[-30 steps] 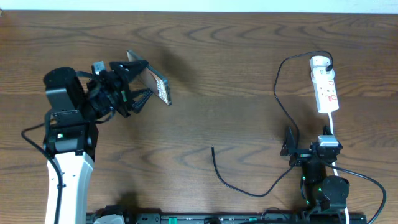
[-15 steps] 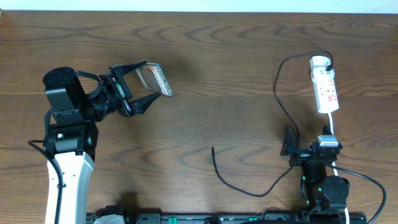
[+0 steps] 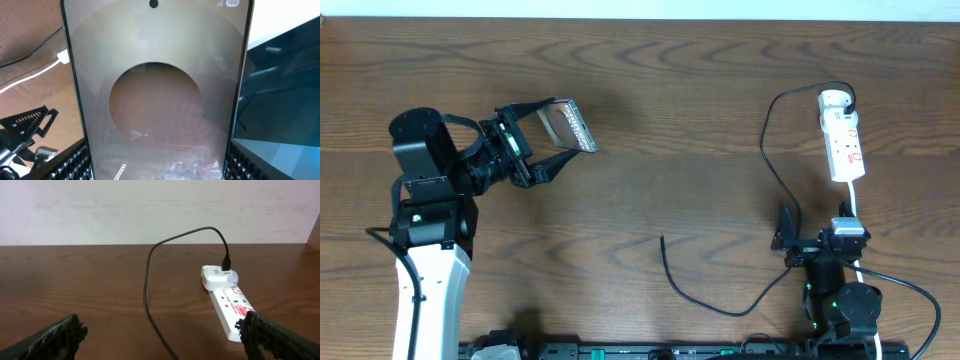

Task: Plug charger to phone and switch on socket
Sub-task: 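Lift the phone with the left gripper and tilt it upright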

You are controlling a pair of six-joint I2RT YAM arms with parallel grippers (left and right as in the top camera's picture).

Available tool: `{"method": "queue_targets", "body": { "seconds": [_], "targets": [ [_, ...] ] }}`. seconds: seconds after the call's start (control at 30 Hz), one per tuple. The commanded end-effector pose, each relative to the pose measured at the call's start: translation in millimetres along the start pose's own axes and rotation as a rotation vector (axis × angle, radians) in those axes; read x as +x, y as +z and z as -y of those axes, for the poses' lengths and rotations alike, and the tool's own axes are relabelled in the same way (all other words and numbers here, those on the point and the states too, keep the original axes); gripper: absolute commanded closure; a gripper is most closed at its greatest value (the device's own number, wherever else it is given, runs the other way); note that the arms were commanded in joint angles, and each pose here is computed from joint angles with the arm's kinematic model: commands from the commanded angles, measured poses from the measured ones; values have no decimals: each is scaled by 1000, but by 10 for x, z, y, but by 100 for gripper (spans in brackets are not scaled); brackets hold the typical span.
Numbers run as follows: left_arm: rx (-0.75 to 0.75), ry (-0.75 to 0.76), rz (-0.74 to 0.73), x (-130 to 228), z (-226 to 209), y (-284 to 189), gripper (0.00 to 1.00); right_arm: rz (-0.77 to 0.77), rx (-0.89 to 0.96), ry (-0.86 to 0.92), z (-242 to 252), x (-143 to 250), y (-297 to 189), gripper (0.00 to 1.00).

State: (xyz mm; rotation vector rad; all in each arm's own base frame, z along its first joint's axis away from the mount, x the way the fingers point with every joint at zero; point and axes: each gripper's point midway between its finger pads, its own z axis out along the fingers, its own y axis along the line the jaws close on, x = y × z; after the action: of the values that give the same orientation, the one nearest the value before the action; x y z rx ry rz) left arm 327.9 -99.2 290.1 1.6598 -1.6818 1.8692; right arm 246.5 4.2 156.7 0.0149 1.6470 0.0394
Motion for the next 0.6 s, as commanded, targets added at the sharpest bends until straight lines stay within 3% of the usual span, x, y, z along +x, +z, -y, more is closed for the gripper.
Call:
{"method": "queue_targets", "body": {
  "seconds": [0.0,0.1,0.27,0.57],
  "targets": [
    [32,41,-3,105,132,-41,93,0,1,9,-3,4,-2,1],
    [54,161,93,-68,157,-48,93,0,1,9,-3,4,-2,1],
    [-34,180,268,-440,-104,-109,93,0,1,9,-3,4,-2,1],
    [-322,169,685,-1131,-782,-558,93,0,1,9,-3,4,-2,1]
  ]
}}
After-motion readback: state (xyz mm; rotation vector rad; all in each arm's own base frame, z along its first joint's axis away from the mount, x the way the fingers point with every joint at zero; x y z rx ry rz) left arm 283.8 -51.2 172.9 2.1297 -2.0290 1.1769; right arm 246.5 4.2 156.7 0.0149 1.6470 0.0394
